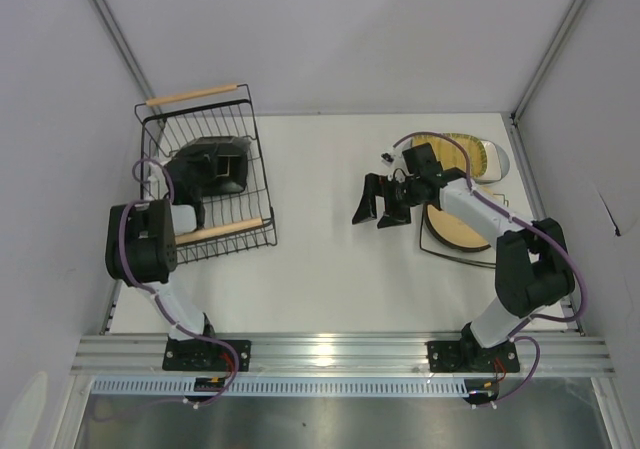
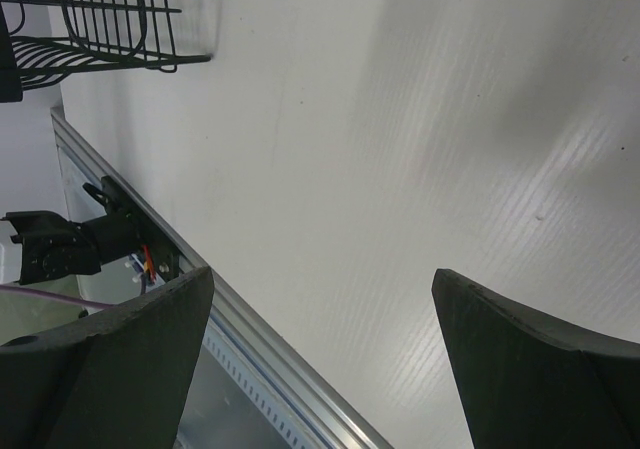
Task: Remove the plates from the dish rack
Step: Grab a plate with the left arm, then place the plate on the table
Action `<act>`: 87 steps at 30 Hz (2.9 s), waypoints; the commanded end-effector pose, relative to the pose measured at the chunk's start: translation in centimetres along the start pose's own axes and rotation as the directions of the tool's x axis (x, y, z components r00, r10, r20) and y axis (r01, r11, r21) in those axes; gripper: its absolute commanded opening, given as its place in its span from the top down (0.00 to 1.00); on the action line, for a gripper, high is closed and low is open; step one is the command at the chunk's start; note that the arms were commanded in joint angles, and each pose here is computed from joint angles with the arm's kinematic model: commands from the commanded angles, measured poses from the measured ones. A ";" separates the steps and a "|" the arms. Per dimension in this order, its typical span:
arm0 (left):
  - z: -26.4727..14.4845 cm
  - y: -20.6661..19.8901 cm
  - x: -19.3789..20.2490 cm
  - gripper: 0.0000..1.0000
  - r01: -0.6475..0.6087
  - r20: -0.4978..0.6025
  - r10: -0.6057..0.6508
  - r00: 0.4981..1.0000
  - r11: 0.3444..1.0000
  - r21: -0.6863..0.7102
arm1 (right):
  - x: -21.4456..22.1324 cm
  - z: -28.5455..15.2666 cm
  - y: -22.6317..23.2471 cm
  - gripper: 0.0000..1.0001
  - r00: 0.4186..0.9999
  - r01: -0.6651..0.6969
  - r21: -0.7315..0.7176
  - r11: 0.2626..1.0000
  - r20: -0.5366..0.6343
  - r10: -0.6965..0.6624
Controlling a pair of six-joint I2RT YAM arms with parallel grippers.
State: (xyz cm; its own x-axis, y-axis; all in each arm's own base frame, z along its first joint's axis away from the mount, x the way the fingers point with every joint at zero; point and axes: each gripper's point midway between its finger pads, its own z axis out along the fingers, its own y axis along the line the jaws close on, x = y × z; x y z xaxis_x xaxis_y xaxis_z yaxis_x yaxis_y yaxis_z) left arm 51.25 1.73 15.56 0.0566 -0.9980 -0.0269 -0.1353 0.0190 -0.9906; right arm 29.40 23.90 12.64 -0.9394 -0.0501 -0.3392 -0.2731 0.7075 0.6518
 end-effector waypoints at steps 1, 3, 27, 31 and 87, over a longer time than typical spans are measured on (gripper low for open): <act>-3.0 -8.7 1.0 1.00 -0.088 -0.031 0.099 0.995 0.962 0.260 | -1.2 0.0 0.9 0.00 0.999 0.036 -0.018 0.999 0.022 -0.036; -4.2 -10.8 1.0 1.00 -0.127 -0.011 0.136 0.991 0.944 0.304 | -1.3 0.1 0.9 0.00 0.999 0.038 -0.018 0.999 0.025 -0.038; -14.7 -29.2 7.7 1.00 -0.493 0.123 0.616 0.778 0.477 0.728 | -4.9 -3.6 1.6 0.00 0.971 0.053 -0.007 0.999 0.233 -0.050; -17.0 -31.6 11.4 1.00 -0.541 0.117 0.716 0.688 0.399 0.740 | -7.1 -7.3 1.5 0.00 0.931 0.029 -0.037 0.999 0.365 -0.014; -17.9 7.1 35.7 1.00 -0.367 0.076 0.407 -0.910 -0.878 0.307 | -9.2 -21.2 -9.9 0.00 0.604 -0.379 -0.092 0.921 0.730 0.321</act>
State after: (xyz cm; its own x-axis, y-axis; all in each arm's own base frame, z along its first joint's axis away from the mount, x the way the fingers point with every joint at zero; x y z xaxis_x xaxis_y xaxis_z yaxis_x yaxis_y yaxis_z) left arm 33.58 -33.58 6.50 -0.0083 0.9674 -0.2532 0.5137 0.2214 0.8289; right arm 36.48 2.28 22.26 -0.5260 0.7165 -0.4583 0.1377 0.6035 0.7854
